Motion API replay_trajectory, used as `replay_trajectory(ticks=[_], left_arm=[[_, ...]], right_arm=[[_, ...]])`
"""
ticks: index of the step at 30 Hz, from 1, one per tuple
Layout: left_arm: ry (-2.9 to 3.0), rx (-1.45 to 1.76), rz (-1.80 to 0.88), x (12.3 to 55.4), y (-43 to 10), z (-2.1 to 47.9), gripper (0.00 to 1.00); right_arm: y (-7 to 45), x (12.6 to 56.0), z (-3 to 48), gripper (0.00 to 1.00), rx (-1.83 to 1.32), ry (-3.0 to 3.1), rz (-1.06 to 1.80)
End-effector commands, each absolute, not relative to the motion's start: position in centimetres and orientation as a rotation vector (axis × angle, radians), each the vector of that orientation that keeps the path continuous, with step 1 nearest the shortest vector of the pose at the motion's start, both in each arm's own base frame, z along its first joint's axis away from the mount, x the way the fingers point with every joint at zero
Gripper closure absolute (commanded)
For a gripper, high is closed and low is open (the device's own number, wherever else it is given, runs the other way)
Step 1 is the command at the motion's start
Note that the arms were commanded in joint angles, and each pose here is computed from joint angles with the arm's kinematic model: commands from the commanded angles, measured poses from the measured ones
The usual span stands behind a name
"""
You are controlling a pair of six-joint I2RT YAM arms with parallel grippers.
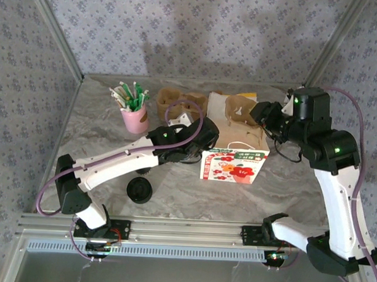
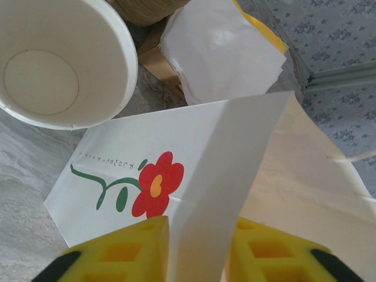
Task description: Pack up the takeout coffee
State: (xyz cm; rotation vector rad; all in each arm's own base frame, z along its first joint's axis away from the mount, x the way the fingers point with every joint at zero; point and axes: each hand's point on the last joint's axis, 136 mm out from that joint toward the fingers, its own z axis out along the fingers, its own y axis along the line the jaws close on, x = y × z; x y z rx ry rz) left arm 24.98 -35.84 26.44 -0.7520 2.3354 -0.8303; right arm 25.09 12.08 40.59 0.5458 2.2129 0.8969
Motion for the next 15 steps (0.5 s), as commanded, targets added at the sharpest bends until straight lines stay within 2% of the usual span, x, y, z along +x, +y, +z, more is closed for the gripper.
replay_trajectory(ticks=[1,8,15], left_arm=[[2.307,-0.712,-0.865,24.4,-34.8,28.3,0.63],[2.205,-0.615,-0.854,24.3,-32.2,32.0,0.51],[2.09,-0.518,-0.745,24.6,-28.5,35.3,0.5]], right_arm=[[11.6,25.0,40.3,0.63,0.523,2.229,0.846],[11.4,25.3,39.6,0.63,0.479,2.273,0.751],[11.7,24.9,38.9,0.63,0.407,2.316,0.608]])
